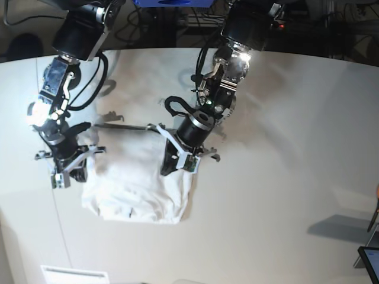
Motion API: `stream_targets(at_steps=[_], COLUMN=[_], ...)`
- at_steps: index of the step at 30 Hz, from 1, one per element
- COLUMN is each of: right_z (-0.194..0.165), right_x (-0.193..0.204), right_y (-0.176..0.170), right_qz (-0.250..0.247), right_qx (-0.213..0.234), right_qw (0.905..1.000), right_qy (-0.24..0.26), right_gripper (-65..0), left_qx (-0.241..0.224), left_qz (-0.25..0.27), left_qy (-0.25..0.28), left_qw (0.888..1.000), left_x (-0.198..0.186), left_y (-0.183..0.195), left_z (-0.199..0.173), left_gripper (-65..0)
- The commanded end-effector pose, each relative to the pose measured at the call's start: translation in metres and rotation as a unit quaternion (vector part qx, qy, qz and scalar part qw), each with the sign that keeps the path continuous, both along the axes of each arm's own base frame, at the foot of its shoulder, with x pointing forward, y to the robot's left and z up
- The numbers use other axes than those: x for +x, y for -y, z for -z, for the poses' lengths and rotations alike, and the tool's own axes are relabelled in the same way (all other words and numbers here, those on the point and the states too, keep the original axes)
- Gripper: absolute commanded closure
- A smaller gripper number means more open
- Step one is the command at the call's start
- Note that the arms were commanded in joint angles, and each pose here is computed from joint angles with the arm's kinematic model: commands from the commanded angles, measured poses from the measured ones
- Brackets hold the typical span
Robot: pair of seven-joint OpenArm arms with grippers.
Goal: Fold the T-shirt properly
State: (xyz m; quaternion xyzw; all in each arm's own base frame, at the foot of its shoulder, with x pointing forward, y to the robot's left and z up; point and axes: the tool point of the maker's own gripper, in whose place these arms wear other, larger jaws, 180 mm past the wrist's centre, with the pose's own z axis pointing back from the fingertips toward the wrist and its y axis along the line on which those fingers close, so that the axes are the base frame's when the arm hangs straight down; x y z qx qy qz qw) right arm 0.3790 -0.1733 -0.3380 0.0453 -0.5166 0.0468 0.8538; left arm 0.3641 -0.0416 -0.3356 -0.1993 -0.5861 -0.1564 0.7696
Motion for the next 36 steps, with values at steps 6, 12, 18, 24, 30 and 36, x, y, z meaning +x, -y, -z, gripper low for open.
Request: stream_targets(at_steps=[6,12,18,24,30,36], right_z=[0.002,0.016,0.013,0.016,0.029,0.04], right_x=[-0.021,-0.046,-0.055,-0.055,-0.055,-0.086], right_y=[0.0,-0.008,-0.005,0.001,0.032,0.073], right_qz=[-0.001,-0.002,0.002,0.003,0.022,0.031], right_qx=[-0.008,0.052,0.047,0.058,0.074,0.051], right_qw=[1.0,0.9986,0.9989,0.9975,0.9912,0.9893], right_qy=[-0.004,-0.011,-0.003,0.04,0.108,0.133], right_gripper=[-1.9,-1.7,-1.7,-1.7,-1.7,-1.7], left_qx=[-0.019,-0.017,-0.028,0.088,0.138,0.166], left_qz=[0.005,-0.009,-0.063,-0.043,-0.017,-0.002], left_qy=[-0.001,-0.011,0.021,0.052,0.103,0.087], left_qw=[1.0,1.0,0.997,0.994,0.985,0.982], left_x=[-0.012,-0.03,-0.035,-0.04,-0.053,-0.071], left_y=[0.014,-0.003,-0.043,-0.058,-0.073,-0.091], left_z=[-0.005,0.004,-0.024,-0.007,0.01,0.028], left_gripper=[0.0,0.0,0.0,0.0,0.0,0.0])
